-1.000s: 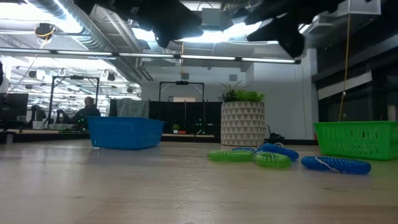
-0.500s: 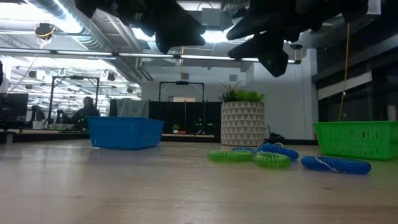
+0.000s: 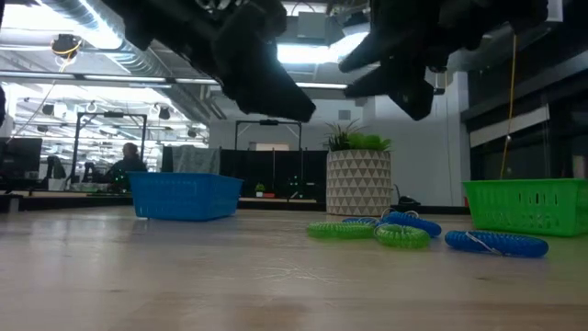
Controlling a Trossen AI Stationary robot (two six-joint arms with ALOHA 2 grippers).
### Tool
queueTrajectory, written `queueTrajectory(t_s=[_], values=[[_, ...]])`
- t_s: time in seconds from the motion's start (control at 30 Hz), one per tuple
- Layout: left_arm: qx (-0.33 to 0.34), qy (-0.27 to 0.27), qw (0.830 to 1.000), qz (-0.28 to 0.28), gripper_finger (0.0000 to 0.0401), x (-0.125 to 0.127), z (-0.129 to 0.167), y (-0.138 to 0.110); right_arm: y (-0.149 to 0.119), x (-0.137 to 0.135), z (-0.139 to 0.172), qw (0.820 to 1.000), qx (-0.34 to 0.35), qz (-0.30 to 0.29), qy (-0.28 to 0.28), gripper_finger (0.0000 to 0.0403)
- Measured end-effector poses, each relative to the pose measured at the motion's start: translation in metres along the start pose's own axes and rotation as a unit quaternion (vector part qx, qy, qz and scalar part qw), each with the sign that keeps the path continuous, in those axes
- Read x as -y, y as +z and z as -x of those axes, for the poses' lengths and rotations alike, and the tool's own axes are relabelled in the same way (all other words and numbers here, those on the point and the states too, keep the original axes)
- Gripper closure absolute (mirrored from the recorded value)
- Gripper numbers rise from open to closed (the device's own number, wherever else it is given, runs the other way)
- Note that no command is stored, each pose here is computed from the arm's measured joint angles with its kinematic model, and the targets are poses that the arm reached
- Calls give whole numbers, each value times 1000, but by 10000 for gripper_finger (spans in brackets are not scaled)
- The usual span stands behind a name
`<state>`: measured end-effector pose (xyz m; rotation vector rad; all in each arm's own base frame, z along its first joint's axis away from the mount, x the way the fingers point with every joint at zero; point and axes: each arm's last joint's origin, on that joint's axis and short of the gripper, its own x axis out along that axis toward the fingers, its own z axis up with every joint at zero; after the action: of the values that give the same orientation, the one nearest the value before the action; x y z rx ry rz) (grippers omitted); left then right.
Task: Sort items
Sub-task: Put the green spring keychain into the green bin
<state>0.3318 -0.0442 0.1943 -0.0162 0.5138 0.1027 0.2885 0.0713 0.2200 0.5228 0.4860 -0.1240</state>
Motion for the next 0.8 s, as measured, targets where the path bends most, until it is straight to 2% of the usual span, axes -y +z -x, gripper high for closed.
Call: queueTrajectory(t_s=[0.17, 0.4, 0.6, 0.8], values=[[-13, -5, 1000, -3, 244, 4, -15, -2, -9, 10, 1, 997, -22, -34, -73, 250], [-41, -2, 999, -9, 244, 5, -24, -5, -18, 25, 5, 978, -23, -92, -187, 250], [-49, -5, 999, -10, 244, 6, -24, -6, -18, 27, 5, 976, -26, -97, -192, 250], [-64, -32, 997, -3, 244, 11, -27, -12, -17, 26, 5, 977, -23, -99, -187, 250]])
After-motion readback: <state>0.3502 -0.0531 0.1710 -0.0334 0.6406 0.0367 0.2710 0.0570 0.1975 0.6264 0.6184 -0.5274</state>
